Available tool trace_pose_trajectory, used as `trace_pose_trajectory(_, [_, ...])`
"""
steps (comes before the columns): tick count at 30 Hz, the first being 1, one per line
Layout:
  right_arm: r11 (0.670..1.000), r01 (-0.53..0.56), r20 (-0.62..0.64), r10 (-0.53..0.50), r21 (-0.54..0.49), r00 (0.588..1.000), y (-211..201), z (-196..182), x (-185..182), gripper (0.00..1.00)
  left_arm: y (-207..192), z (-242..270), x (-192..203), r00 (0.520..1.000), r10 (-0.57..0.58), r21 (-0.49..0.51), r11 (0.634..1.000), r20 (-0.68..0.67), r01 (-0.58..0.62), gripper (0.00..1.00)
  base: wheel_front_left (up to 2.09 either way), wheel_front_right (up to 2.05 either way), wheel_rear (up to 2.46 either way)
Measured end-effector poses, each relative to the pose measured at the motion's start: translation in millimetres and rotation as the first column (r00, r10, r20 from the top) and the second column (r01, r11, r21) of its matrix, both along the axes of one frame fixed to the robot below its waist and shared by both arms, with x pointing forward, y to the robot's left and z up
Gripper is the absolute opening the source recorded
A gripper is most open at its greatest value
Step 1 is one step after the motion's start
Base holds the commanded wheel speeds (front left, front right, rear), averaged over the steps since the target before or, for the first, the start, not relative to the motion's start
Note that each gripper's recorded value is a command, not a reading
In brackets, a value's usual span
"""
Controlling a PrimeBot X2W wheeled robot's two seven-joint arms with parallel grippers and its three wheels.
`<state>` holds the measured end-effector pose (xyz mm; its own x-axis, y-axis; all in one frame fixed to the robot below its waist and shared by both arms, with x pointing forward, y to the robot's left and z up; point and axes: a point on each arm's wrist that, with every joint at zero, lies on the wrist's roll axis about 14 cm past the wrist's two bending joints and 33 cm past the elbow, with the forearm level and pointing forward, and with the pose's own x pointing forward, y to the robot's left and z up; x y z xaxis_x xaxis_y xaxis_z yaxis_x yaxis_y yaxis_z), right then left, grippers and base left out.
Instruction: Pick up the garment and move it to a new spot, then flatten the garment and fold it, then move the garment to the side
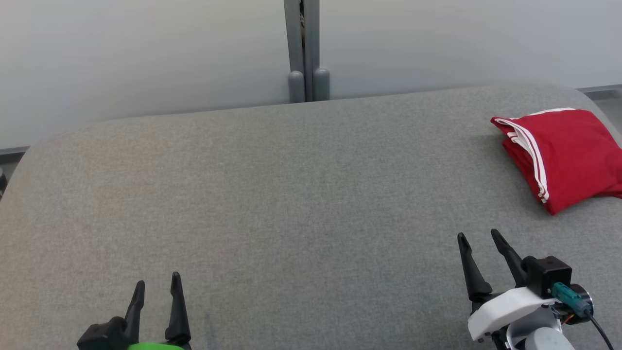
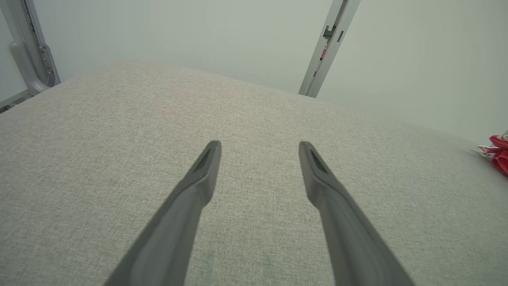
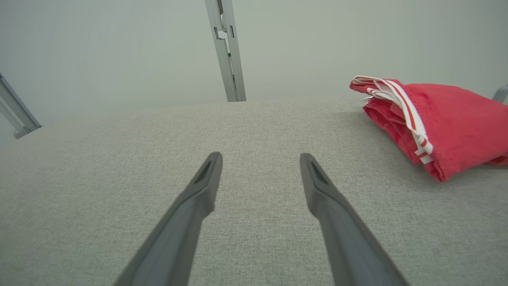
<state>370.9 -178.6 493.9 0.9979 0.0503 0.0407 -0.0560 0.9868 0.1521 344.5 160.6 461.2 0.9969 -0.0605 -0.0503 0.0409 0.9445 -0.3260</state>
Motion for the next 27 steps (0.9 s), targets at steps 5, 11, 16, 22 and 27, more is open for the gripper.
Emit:
trace_pose_trajectory(5, [1.0, -0.004, 0.005, 0.004, 0.001, 1.0, 1.5, 1.5, -0.7, 1.0, -0.7, -2.5, -3.7, 1.0, 0.0, -0.008, 1.0, -0.008, 0.0, 1.0, 0.0, 0.0, 0.0])
trace_pose_trajectory(11, [1.0, -0.006, -0.051, 0.006, 0.014, 0.999, 4.2, -15.7, -7.9, 0.0, 0.4, -15.8, -9.5, 0.998, 0.011, -0.036, 0.999, -0.057, -0.013, 0.0, 0.0, 0.0, 0.0])
trace_pose_trajectory(16, [0.995, 0.025, -0.081, -0.017, 0.098, 0.997, -1.2, -20.6, -8.6, 0.0, 4.3, -20.0, -10.0, 0.996, 0.031, -0.102, 0.994, -0.089, -0.04, 0.0, 0.0, 0.0, 0.0])
trace_pose_trajectory(22, [0.977, 0.057, -0.097, -0.037, 0.207, 0.995, -6.0, -20.9, -7.6, 0.0, 9.7, -20.7, -8.6, 0.992, 0.056, -0.191, 0.979, -0.11, -0.077, 0.0, 0.0, 0.0, 0.0])
trace_pose_trajectory(27, [0.955, 0.076, -0.105, -0.047, 0.286, 0.993, -8.9, -19.7, -6.3, 0.0, 13.4, -16.7, -3.4, 0.991, 0.072, -0.258, 0.961, -0.113, -0.1, 0.0, 0.0, 0.0, 0.0])
